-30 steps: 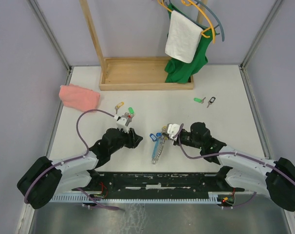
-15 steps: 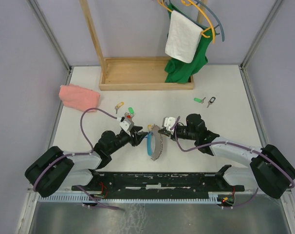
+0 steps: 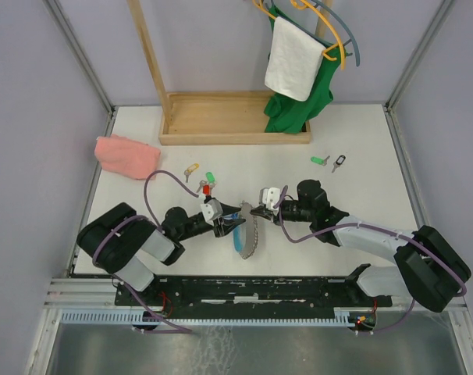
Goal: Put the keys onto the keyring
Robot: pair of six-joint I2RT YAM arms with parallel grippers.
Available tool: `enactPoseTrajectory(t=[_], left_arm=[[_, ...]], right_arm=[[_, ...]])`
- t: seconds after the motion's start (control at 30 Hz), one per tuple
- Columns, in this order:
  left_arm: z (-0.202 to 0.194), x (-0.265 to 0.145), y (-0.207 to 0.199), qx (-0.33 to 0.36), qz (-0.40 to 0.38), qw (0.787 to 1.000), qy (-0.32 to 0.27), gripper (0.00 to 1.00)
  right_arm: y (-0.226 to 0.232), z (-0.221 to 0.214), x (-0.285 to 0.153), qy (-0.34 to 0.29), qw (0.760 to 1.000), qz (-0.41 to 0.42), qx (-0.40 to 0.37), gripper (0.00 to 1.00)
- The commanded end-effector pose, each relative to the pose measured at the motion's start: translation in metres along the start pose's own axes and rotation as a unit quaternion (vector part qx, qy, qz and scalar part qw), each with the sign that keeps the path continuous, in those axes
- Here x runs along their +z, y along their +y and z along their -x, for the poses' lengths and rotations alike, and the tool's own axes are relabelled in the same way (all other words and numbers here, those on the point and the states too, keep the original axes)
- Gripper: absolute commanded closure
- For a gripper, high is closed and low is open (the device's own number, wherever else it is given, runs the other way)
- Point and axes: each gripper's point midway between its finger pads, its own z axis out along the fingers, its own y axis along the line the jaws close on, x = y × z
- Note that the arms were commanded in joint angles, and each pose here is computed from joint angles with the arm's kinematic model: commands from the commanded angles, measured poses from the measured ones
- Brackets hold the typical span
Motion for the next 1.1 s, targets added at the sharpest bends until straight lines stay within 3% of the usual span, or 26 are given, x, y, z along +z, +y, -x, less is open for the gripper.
enactPoseTrajectory(t=[0.0, 0.63, 1.07], left_arm=[[0.04, 0.011, -0.012, 0.091, -0.068, 0.99, -0.089, 0.53], [0.052, 0.015, -0.014, 0.112, -0.116, 0.981, -0.112, 0.62], [0.055, 0.019, -0.017, 0.103, -0.134, 0.979, -0.117, 0.75]], right_arm=[[-0.014, 0.043, 0.001, -0.063, 0.997, -0.001, -0.049, 0.99], [-0.005, 0.053, 0.002, -0.08, 0.995, 0.027, -0.051, 0.99], [-0.003, 0.054, 0.003, -0.083, 0.995, 0.036, -0.048, 0.99]])
